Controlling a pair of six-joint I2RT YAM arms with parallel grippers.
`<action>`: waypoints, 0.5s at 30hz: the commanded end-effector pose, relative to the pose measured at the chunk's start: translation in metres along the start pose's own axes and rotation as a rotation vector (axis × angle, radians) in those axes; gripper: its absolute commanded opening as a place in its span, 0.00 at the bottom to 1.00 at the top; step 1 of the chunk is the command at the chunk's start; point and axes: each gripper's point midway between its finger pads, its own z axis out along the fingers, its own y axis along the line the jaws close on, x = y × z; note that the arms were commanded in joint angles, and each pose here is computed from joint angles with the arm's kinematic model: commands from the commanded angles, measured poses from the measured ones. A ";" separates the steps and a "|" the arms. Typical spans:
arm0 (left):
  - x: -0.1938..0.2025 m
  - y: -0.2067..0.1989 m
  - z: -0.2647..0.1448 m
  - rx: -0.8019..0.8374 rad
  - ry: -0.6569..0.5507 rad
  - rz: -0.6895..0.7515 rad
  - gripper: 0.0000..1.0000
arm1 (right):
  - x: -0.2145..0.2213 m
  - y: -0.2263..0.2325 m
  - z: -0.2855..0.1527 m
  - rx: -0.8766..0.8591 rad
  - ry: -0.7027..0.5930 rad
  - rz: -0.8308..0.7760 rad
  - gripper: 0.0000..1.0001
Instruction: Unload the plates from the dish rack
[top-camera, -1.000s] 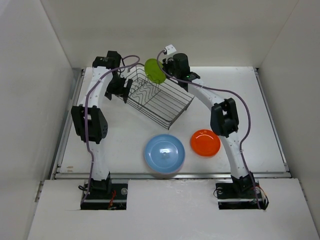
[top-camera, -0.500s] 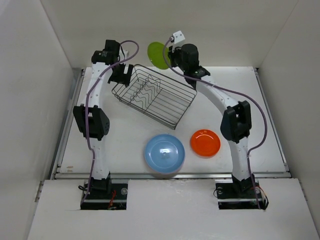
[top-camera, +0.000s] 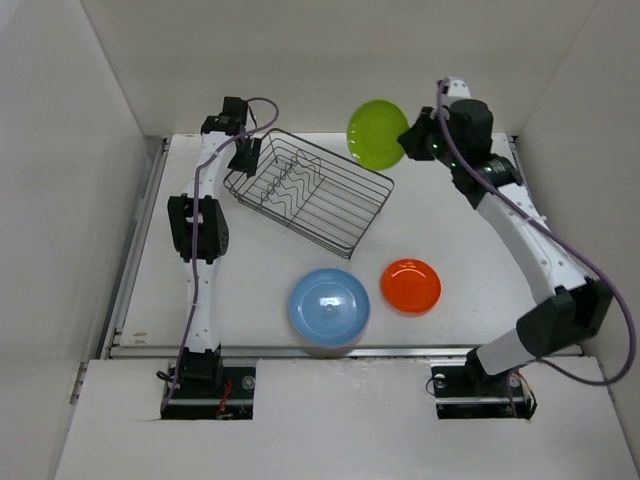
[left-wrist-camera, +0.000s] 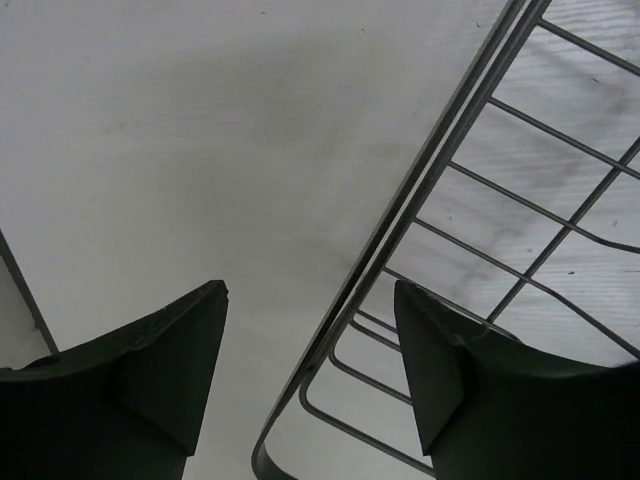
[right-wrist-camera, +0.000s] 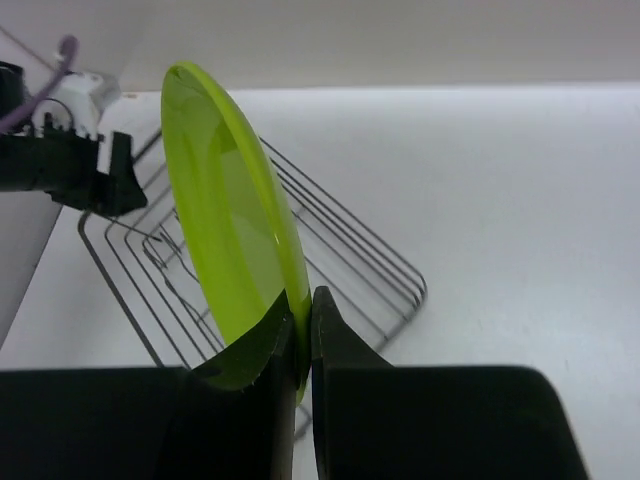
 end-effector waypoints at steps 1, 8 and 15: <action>-0.016 0.003 -0.012 0.014 -0.060 -0.045 0.63 | 0.059 -0.015 -0.055 0.037 0.237 0.224 0.00; 0.017 -0.026 0.001 0.135 0.069 -0.106 0.00 | 0.180 -0.058 -0.142 0.184 0.505 0.410 0.00; 0.051 -0.032 -0.013 0.317 0.202 -0.449 0.00 | 0.252 -0.077 -0.178 0.301 0.558 0.576 0.00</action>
